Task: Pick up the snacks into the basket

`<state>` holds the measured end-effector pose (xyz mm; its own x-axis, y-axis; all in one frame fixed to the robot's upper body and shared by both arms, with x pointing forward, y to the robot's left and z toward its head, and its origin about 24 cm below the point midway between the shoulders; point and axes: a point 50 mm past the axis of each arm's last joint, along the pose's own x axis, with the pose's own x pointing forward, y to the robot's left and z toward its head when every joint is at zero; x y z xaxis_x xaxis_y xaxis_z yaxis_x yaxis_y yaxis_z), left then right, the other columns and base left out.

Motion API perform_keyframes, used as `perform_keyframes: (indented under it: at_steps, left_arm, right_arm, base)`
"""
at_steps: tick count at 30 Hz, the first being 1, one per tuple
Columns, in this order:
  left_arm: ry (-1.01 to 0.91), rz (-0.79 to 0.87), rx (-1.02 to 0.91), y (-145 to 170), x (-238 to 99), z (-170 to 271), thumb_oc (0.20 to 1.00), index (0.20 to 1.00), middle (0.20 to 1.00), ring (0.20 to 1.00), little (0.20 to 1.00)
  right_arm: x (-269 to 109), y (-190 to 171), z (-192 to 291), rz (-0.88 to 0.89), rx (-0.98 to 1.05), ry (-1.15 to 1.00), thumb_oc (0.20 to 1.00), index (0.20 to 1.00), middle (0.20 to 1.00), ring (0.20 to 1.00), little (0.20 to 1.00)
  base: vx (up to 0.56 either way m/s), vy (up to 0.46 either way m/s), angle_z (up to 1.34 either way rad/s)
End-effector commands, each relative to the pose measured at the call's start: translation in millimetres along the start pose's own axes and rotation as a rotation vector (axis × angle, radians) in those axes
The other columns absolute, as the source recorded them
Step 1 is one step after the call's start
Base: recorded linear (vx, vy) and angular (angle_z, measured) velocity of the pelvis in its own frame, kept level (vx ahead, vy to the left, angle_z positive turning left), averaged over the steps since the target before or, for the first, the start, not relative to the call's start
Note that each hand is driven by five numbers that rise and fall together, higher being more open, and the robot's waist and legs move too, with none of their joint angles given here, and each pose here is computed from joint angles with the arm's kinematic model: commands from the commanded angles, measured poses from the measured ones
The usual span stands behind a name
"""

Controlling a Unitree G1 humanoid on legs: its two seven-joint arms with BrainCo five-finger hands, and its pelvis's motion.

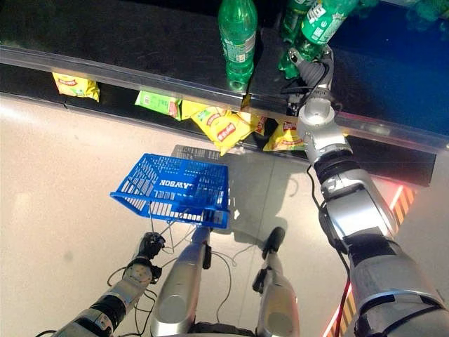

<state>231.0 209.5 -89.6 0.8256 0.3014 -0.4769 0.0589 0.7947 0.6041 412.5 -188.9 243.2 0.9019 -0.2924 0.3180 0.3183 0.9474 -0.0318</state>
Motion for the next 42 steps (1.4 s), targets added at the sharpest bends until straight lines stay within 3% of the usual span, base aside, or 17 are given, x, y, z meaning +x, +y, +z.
perform_keyframes:
  at_steps: [1,16,23,34,42]
  left_arm:
    - [0.093,-0.001,0.057,3,-7,-29,0.2,0.2,0.2,0.2,0.2]
    - [0.141,0.01,0.017,7,-8,-37,0.2,0.2,0.2,0.2,0.2]
    - [0.219,0.04,-0.076,14,-10,-51,0.2,0.2,0.2,0.2,0.2]
    - [0.277,0.051,-0.089,27,-13,-69,0.2,0.2,0.2,0.2,0.2]
    - [0.295,0.068,-0.119,28,-13,-71,0.2,0.2,0.2,0.2,0.2]
  right_arm:
    - [0,-4,19,0.017,0.074,-0.105,0.2,0.2,0.2,0.2,0.2]
    - [-47,-30,-54,0.023,0.266,0.03,0.2,0.2,0.2,0.2,0.2]
    - [-101,-69,-62,0.099,0.382,-0.048,0.2,0.2,0.2,0.2,0.2]
    - [-169,-103,-57,0.328,0.265,-0.066,0.2,0.2,0.2,0.2,0.2]
    - [-219,-110,-97,0.513,-0.146,0.161,0.2,0.2,0.2,0.2,0.2]
  base:
    - [0.0,0.0,0.0]
    - [0.0,0.0,0.0]
    - [-0.02,-0.018,-0.04]
    - [0.0,-0.013,-0.23]
    - [-0.02,-0.02,-0.12]
